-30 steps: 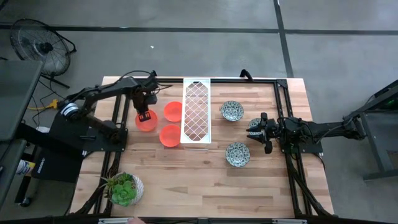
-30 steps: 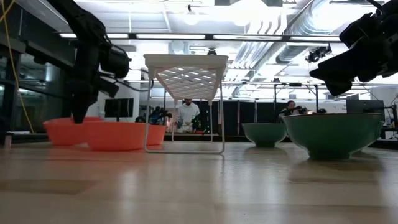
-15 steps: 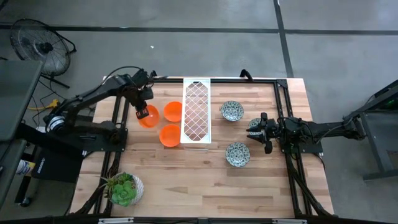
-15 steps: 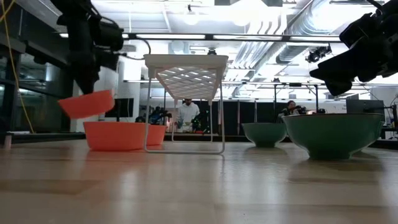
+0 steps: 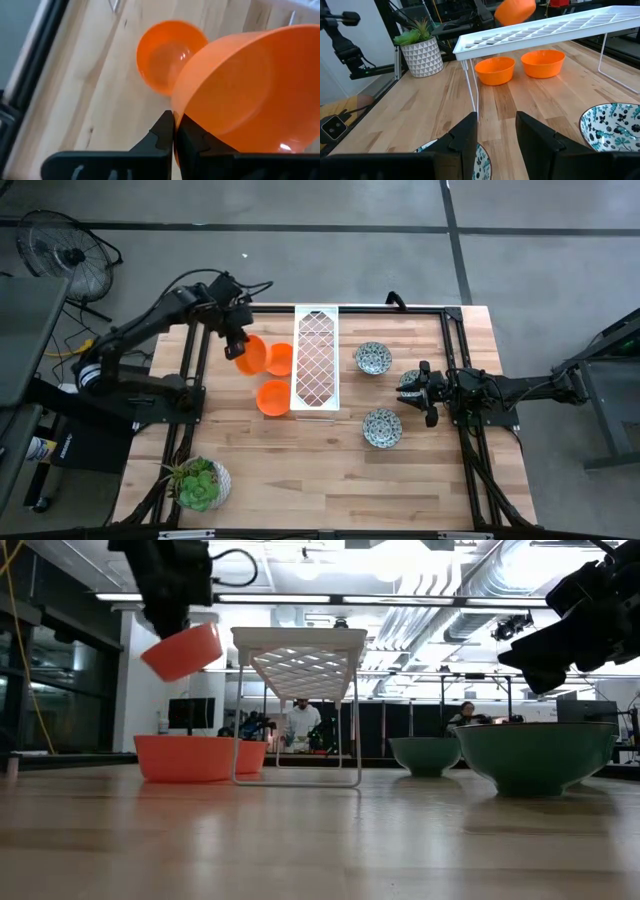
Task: Pick & Place Mini bowls
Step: Put the left orange bowl on the shelf
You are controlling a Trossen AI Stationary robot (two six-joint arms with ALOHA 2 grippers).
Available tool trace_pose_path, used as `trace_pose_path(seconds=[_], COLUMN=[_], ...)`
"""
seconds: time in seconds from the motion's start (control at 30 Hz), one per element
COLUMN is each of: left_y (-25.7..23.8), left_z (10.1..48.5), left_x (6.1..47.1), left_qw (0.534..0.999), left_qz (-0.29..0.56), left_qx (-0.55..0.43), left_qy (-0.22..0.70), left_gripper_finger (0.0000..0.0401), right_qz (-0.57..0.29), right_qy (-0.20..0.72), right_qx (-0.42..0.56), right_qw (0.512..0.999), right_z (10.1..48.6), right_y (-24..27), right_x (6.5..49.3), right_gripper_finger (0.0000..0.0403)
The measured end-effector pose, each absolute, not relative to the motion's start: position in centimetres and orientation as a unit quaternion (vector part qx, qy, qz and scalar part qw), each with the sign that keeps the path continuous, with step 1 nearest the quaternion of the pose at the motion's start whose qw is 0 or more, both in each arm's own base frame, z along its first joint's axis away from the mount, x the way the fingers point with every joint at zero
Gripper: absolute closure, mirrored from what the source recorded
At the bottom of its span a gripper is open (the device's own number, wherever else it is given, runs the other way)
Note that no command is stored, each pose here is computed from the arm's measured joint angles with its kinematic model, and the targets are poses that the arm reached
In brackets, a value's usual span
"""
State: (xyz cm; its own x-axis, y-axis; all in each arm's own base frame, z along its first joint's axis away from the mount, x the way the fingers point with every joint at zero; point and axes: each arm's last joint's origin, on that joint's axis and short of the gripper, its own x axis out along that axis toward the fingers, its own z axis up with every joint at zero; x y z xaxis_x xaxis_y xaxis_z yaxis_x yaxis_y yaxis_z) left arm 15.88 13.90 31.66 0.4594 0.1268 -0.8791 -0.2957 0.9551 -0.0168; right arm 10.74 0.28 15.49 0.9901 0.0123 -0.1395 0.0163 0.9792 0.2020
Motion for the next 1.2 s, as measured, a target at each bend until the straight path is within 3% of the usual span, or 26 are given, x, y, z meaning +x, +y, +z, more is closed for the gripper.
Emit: trace_pose_path(seconds=[0.6, 0.93, 1.2], left_y=[17.0, 19.8, 20.8], left_z=[37.4, 38.1, 37.8], left_x=[22.3, 25.8, 28.1], left_qw=[0.866, 0.827, 0.823], left_qz=[0.104, 0.101, 0.081], left_qx=[-0.043, -0.107, -0.120], left_qy=[0.488, 0.542, 0.550], left_gripper_finger=[0.0401, 0.0401, 0.0401], right_qz=[-0.001, -0.001, -0.001], right_qy=[0.070, 0.070, 0.070], right_qx=[0.102, 0.102, 0.102], right_qw=[0.992, 0.992, 0.992], right_z=[15.5, 15.5, 15.5], right_y=[0.3, 0.3, 0.3], right_x=[10.7, 10.7, 10.7], right_gripper_finger=[0.0281, 0.0281, 0.0281])
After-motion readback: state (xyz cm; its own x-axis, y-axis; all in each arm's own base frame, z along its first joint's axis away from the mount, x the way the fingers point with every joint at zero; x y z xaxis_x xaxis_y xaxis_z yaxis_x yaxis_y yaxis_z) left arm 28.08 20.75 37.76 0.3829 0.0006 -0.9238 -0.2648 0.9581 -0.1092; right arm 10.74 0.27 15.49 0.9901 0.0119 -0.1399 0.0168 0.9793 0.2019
